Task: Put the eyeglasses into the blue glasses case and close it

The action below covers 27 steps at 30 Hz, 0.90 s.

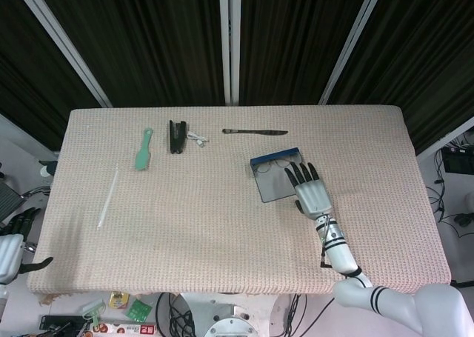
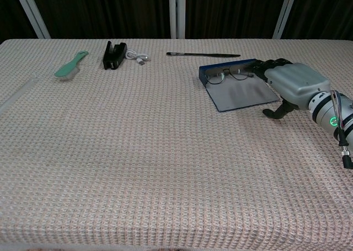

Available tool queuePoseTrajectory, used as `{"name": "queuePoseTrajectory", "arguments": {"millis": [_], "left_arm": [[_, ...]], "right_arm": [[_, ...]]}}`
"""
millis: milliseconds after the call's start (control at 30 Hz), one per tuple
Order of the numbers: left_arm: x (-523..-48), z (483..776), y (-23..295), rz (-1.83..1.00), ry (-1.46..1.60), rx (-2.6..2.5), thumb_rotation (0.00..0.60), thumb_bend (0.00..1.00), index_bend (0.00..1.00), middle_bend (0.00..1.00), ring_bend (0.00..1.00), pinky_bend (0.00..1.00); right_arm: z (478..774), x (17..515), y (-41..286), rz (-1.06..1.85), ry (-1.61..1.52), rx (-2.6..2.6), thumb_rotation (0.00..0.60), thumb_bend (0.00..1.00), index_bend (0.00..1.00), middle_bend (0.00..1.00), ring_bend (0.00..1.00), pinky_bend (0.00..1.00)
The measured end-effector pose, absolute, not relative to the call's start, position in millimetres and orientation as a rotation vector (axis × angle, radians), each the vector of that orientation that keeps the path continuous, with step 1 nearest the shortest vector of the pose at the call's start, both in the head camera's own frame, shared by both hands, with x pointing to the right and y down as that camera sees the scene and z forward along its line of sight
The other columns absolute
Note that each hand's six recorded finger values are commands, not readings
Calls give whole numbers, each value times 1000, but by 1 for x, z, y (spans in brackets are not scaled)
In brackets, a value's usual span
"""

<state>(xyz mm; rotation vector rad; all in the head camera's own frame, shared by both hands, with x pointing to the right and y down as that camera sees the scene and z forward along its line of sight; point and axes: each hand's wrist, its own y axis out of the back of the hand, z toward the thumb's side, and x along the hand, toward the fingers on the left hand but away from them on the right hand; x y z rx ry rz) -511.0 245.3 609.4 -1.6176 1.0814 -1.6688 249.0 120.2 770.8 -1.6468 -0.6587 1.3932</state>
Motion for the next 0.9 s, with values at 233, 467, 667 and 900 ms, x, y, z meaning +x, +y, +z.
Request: {"name": "queuePoseTrajectory", "arguments": {"millis": [233,467,667,900], "left_arm": [[-513,609,246,-1671,1086,-1616,600,0,84,55,81,237],[-514,610,247,-1674,1083,-1620,600,0,84,55,81,237],[-514,610,247,-1676,1084,-1618,600,0,84,55,81,237],[-515,611,247,-1678,1083,-1620,600,0,84,55,81,237]], "right_arm": [[771,245,118,1382,-659,-1640,600,205,68,0,0,0],[776,241,116,1386,-652,-1633,600,212,75,0,0,0],[780,238,115,1391,-640,-1633,600,212,78,0,0,0],[785,236,117,1394,-625,-1631,600,212,81,0,0,0]]}}
